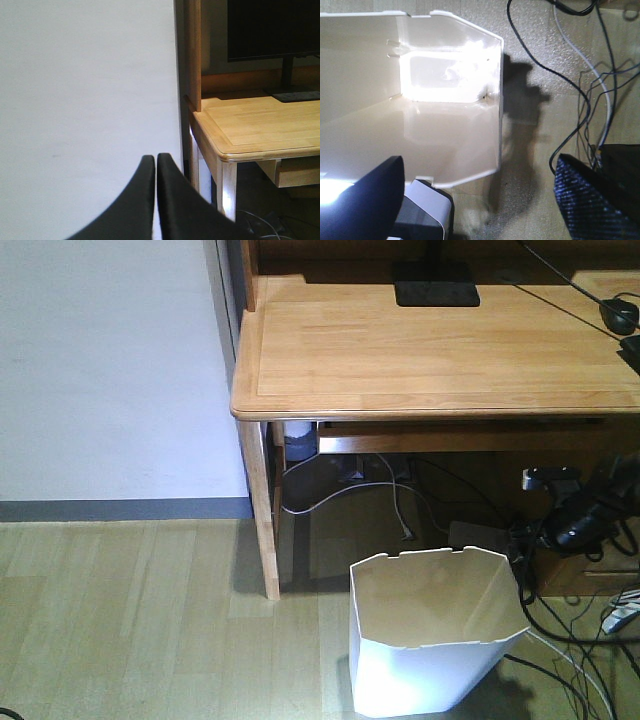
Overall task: Move trash bin to bedside with robot
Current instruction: 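Lower the right gripper down to the rim of the white bin, then close the right gripper on the bin's rim wall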
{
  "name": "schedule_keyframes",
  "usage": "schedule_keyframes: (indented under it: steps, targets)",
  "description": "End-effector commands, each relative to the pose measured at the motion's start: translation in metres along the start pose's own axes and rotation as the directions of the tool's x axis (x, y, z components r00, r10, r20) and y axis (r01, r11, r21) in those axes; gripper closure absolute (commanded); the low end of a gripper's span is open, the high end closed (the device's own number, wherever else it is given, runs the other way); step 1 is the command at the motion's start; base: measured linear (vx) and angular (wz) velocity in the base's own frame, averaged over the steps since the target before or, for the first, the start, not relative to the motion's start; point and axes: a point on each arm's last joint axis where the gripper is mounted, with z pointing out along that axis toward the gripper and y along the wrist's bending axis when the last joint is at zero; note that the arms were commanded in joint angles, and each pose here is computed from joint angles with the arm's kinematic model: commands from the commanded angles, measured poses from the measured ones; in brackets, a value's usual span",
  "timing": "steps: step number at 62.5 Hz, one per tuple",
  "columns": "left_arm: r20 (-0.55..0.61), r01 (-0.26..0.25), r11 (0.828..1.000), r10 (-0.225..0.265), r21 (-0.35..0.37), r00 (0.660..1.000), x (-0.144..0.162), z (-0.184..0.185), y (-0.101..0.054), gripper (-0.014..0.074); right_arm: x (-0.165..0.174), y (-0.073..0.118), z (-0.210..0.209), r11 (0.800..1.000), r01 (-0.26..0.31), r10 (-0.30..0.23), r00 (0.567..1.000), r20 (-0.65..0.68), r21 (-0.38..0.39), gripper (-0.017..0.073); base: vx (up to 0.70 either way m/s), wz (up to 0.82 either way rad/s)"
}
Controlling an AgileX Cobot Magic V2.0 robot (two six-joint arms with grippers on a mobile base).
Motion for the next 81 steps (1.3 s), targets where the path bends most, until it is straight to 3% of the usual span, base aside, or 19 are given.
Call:
schedule_keyframes:
  steps: [1,29,61,72,77,81]
  targets:
    - [0.070,0.024,1.000,-0.024,0.005,0.997,-0.003,0.000,0.000,0.0600,-0.020,-0.010,0.005,1.000,0.014,-0.014,0.999,0.032,0.003,-0.0027,0.00,0.00]
    - [0.070,0.024,1.000,-0.024,0.005,0.997,-0.003,0.000,0.000,0.0600,-0.022,-0.022,0.101,0.998,0.061,-0.063,0.994,-0.090,-0.018,-0.0026,0.00,0.00]
    - [0.070,0.024,1.000,-0.024,0.005,0.997,-0.003,0.000,0.000,0.0600,-0.034,-0.031,0.137,0.997,0.065,-0.068,0.989,-0.134,-0.028,-0.0006,0.00,0.00]
    - [0.070,0.024,1.000,-0.024,0.005,0.997,-0.003,0.000,0.000,0.0600,-0.032,-0.031,0.147,0.997,0.052,-0.060,0.983,-0.171,-0.049,0.0120,0.00,0.00]
    - [0.070,0.024,1.000,-0.024,0.005,0.997,-0.003,0.000,0.000,0.0600,-0.035,-0.031,0.147,0.999,0.025,-0.033,0.985,-0.170,-0.047,0.0246,0.00,0.00]
    - [0.070,0.024,1.000,-0.024,0.005,0.997,-0.003,0.000,0.000,0.0600,-0.037,-0.031,0.147,0.999,0.014,-0.022,0.987,-0.161,-0.048,0.0400,0.00,0.00]
